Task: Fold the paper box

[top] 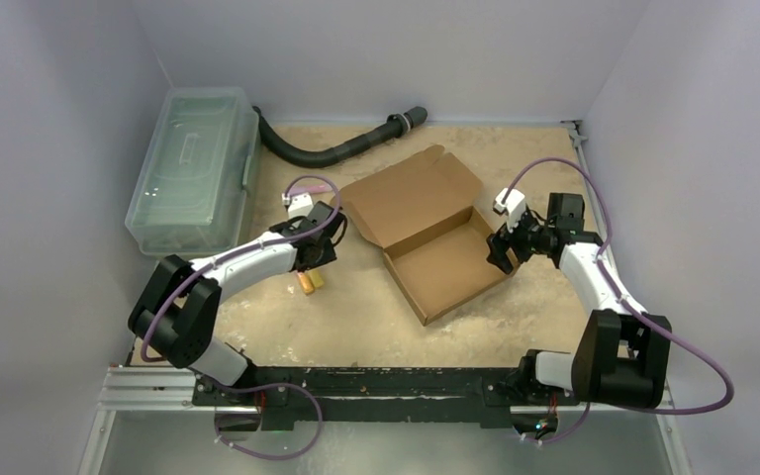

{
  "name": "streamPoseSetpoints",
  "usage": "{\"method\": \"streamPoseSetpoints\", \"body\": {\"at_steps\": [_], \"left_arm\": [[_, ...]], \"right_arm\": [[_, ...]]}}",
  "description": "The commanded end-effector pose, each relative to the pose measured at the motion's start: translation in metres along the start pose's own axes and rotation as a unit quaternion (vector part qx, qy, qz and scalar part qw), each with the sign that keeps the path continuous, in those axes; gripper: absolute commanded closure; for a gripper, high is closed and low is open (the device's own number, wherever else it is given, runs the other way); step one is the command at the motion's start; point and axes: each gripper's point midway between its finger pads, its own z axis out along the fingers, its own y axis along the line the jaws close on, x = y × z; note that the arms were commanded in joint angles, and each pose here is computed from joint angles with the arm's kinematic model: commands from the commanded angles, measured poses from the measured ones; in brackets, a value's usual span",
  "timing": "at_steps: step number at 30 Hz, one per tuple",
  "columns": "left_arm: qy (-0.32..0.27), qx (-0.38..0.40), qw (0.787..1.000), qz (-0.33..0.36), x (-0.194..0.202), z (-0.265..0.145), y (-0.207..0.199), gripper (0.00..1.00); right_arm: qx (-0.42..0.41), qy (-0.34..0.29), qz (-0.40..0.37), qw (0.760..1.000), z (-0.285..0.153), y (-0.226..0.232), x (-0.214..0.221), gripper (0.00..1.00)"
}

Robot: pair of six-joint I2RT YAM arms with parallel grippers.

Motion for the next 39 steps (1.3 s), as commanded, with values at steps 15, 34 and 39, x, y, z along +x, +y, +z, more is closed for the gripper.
{"method": "streamPoseSetpoints", "body": {"at_steps": [15, 34, 39], "left_arm": [[0.028, -0.015, 0.999, -0.036, 0.014, 0.031, 0.017, 0.58], [-0.024, 0.317, 0.948, 0.033, -0.014, -0.077, -0.053, 1.00], [-0.071, 0.541, 0.836, 0.060, 0.004, -0.160, -0.074, 1.00]], "right_arm": [[-0.011, -0.007, -0.003, 1.000, 0.002, -0.004, -0.004, 0.14], [-0.016, -0.022, -0.013, 1.000, -0.007, 0.000, -0.009, 0.13], [-0.019, -0.020, -0.013, 1.000, -0.007, 0.001, -0.007, 0.13]]}}
